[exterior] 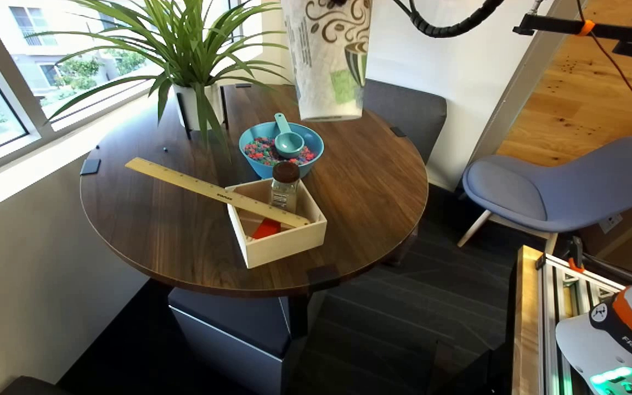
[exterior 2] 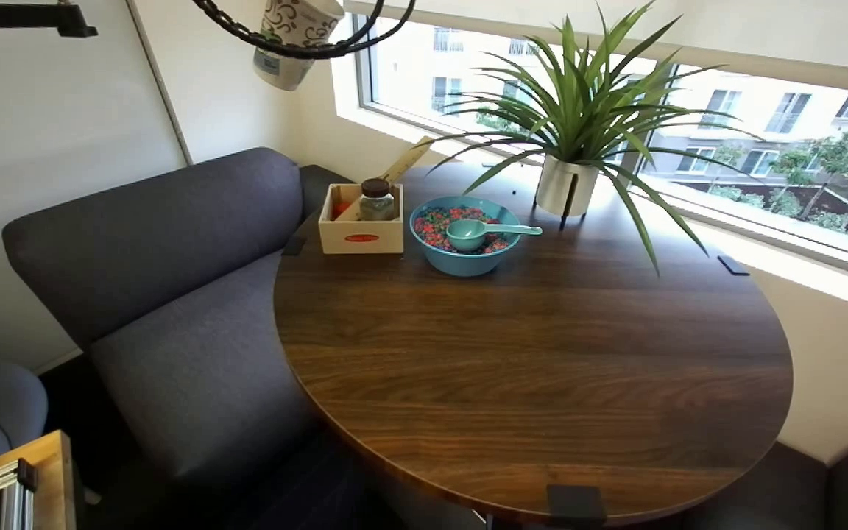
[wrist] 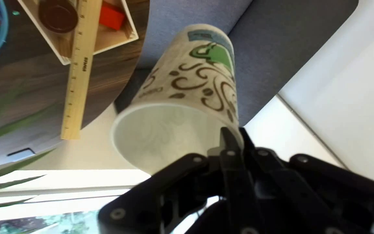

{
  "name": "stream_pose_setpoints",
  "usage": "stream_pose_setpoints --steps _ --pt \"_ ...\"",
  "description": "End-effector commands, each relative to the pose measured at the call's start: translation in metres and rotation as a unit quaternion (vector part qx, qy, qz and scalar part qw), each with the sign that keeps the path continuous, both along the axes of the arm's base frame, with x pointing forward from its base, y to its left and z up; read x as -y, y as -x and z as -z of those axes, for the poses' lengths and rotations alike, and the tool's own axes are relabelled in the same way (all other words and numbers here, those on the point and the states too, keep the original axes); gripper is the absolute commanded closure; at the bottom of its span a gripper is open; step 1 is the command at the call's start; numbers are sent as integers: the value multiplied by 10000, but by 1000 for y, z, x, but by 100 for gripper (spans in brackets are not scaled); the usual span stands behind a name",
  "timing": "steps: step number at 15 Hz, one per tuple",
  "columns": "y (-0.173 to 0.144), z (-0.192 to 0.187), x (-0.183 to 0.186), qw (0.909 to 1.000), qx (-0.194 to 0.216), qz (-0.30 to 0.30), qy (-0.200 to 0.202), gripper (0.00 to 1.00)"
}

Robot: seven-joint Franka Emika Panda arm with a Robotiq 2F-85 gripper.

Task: Put the cup in the box

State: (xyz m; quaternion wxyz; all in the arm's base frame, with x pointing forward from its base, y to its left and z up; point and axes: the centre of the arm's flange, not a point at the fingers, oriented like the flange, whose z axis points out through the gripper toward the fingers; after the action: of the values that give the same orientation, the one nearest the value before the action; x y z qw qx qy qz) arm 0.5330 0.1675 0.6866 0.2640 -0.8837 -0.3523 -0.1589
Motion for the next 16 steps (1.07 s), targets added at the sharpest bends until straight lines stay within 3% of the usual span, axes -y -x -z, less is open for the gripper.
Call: stream_pose_setpoints --steps 1,4,8,9,12,16 --pt "26 34 -41 9949 486 -795 395 99" --pt "26 70 -82 9835 1110 -1229 733 99" --pt "18 117 -95 9663 1945 -1339 1026 99" --pt "13 89 -100 9734 1677 -1311 851 99" --pt "11 96 -101 9731 1706 -1288 864 96" --pt "8 113 -94 9641 2137 -1072 1154 99"
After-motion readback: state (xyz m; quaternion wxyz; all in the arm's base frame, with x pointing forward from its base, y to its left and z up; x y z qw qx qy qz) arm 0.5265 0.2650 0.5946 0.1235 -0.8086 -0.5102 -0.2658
